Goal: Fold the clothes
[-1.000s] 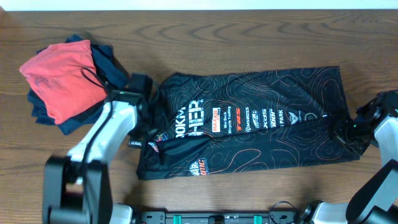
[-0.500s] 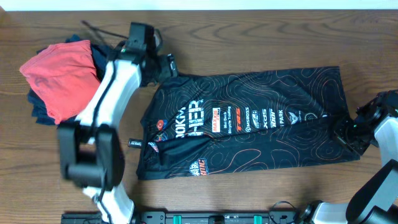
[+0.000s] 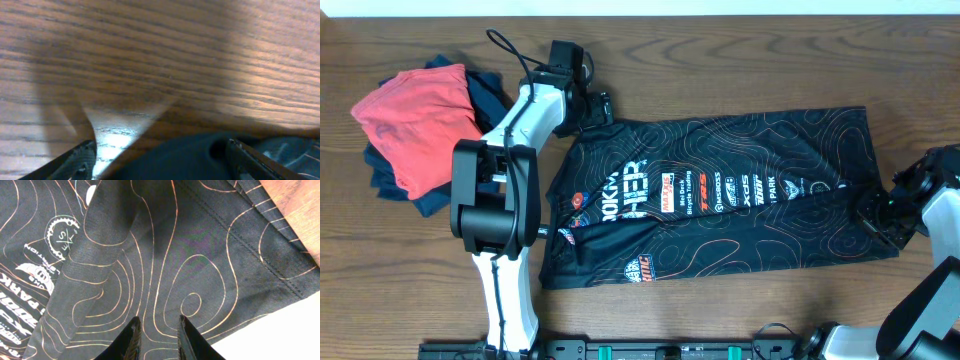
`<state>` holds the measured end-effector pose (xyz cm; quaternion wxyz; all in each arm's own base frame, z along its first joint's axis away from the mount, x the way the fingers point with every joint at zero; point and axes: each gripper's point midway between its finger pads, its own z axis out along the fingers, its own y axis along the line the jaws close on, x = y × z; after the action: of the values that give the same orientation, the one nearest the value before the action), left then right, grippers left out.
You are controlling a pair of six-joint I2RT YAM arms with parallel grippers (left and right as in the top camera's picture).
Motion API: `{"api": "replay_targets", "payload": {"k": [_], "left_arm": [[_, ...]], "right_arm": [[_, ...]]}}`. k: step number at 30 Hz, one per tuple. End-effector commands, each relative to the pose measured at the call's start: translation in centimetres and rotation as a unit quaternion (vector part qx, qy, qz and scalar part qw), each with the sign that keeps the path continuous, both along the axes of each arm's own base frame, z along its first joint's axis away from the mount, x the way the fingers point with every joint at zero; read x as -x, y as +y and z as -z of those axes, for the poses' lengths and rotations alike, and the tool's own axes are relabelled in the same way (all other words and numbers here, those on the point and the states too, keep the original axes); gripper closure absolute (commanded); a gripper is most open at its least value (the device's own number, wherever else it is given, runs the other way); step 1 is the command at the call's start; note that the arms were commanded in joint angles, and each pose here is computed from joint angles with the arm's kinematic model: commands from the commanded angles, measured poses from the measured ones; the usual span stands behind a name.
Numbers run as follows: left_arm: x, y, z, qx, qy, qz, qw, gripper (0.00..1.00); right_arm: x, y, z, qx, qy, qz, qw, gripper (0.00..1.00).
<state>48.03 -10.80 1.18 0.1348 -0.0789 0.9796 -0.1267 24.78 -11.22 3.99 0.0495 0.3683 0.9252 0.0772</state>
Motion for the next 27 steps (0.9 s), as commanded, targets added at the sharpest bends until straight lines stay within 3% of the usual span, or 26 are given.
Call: {"api": "replay_targets", "payload": {"k": [1,4,5,11,14,17,27], "left_arm": [[-0.1,-1.1,0.8,0.013,0.007,0.02,1.0,0.23],[0.4,-1.6,1.2,0.016,0.016,0.031,0.999,0.57],[0.6,-1.7,1.2,0.016,0.018,0.032,0.999,0.62],[1.6,-1.6,1.5,0.011,0.039,0.036,0.999,0.67],[1.6,-1.6,1.5,0.011,0.04,0.036,0.998,0.76],[1.6,-1.6,1.5,0.011,0.04,0.035,0.999,0.93],[2.3,-1.5,1.0,0.01,0.05,0.035,0.998,0.94]], "right_arm": [[-0.5,-0.1,-0.6,0.008,-0.011,-0.004,1.0,0.77],[-0.6,-0.1,-0.6,0.006,-0.011,-0.005,1.0,0.77],[-0.6,-0.1,-0.6,0.006,-0.012,-0.005,1.0,0.77],[-0.6,-0.1,-0.6,0.006,-0.012,-0.005,1.0,0.77],[-0.6,-0.1,-0.6,0.006,-0.012,-0.005,1.0,0.77],[-0.6,-0.1,-0.6,0.006,-0.012,-0.005,1.0,0.78],[-0.7,0.0,-0.7,0.003,-0.015,-0.01,1.0,0.76]]}}
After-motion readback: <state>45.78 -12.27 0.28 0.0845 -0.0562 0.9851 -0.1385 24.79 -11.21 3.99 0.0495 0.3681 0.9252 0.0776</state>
